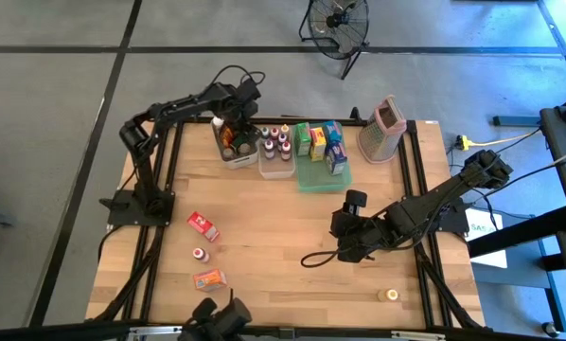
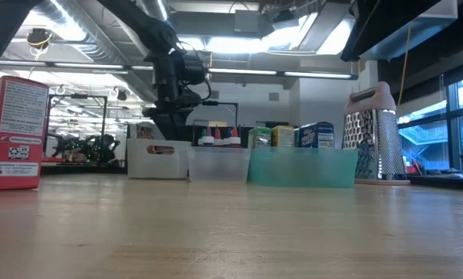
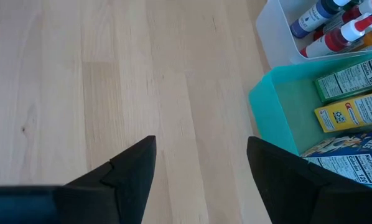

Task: Pick & Place Kitchen Items
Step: Put the black seasoning can into the gray bin

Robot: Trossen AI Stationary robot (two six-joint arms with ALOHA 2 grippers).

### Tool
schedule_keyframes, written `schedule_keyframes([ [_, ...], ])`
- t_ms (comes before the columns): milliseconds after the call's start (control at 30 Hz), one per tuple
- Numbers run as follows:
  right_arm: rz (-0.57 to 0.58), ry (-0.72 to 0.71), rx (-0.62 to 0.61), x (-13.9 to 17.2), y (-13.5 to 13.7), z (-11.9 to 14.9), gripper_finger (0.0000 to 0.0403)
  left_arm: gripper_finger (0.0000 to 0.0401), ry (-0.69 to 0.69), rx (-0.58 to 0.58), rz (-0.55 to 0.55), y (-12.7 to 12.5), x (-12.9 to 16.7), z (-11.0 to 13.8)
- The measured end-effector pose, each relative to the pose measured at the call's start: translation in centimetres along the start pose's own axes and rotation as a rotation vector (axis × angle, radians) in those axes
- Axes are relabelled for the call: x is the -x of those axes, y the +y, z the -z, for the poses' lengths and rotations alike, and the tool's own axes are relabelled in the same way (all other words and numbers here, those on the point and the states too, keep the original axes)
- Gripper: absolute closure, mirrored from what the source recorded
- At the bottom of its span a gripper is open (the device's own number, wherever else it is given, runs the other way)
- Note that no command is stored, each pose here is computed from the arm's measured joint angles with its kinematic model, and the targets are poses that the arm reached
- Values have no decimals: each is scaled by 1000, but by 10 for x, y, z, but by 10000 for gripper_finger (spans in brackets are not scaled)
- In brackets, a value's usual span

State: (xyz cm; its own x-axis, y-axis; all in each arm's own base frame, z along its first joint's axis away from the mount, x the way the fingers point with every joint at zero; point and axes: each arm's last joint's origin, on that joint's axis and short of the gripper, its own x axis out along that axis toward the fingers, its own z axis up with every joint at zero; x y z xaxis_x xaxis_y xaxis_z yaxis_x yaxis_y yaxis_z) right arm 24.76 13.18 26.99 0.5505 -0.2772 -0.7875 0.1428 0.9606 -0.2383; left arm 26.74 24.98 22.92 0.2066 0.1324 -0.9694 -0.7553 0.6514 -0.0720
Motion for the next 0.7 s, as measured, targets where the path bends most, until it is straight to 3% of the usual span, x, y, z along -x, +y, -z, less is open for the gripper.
schedule_keyframes([
  [700, -1, -1, -1, 0, 0, 0, 149, 199, 23, 17, -41, -1, -12, -1],
])
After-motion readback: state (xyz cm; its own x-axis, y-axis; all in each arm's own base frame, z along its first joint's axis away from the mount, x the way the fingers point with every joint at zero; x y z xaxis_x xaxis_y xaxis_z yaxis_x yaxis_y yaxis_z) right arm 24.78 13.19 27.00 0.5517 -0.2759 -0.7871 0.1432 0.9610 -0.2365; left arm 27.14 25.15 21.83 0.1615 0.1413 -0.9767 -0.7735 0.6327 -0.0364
